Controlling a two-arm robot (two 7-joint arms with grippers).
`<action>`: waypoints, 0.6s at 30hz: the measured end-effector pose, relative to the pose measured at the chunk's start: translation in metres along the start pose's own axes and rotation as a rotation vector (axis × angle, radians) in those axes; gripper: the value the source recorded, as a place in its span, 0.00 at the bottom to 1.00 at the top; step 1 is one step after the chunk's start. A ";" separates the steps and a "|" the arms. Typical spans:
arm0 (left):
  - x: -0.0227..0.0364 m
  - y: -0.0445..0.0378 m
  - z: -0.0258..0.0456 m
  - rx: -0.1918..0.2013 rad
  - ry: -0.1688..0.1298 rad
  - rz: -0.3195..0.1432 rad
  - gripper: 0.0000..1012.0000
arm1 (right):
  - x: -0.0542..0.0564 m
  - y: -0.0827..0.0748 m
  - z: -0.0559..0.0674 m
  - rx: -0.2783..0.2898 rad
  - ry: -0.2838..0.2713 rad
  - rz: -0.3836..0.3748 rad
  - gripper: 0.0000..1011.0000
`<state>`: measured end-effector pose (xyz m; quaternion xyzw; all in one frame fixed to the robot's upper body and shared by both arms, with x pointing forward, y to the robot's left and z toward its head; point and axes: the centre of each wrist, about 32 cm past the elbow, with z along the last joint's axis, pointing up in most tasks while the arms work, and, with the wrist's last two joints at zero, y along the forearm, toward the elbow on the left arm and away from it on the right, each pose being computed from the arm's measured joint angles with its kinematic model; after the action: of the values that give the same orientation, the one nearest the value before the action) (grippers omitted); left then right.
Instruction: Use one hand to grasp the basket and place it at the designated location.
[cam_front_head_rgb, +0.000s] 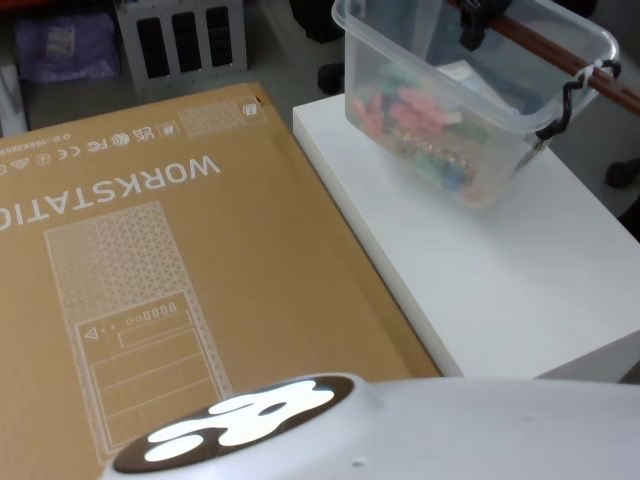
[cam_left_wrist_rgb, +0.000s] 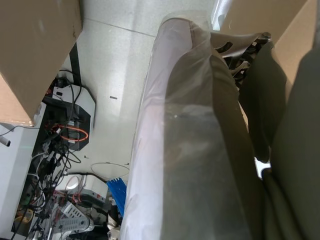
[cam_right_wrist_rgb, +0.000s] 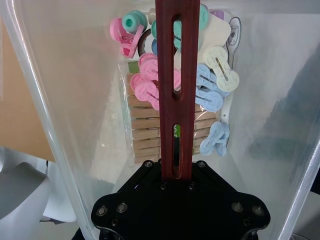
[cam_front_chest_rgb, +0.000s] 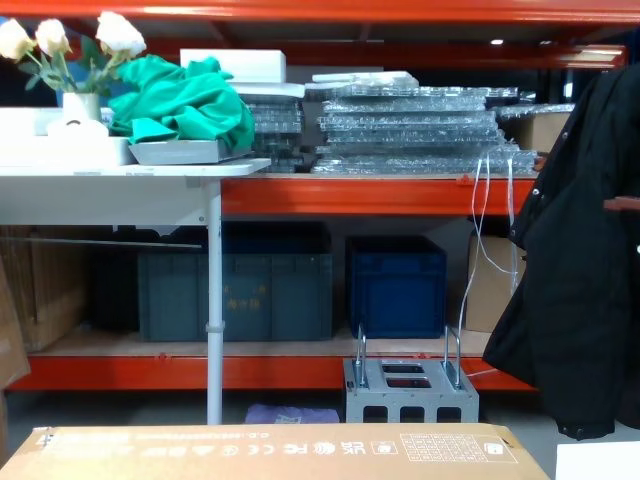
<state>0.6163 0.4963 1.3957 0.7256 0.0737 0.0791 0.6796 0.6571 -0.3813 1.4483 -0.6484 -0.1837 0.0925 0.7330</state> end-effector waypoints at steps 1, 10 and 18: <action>0.0000 0.0000 0.0000 0.000 0.000 0.000 0.00 | 0.000 0.000 0.001 0.000 -0.004 0.000 0.00; 0.0000 0.0000 -0.0001 0.000 0.000 0.000 0.00 | 0.003 -0.007 0.028 -0.028 -0.120 -0.003 0.00; 0.0000 0.0000 0.0000 0.000 0.000 0.000 0.00 | 0.006 -0.009 0.045 -0.037 -0.211 0.011 0.00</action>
<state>0.6163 0.4963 1.3958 0.7256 0.0737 0.0792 0.6796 0.6443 -0.3389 1.4625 -0.6493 -0.2580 0.1609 0.6971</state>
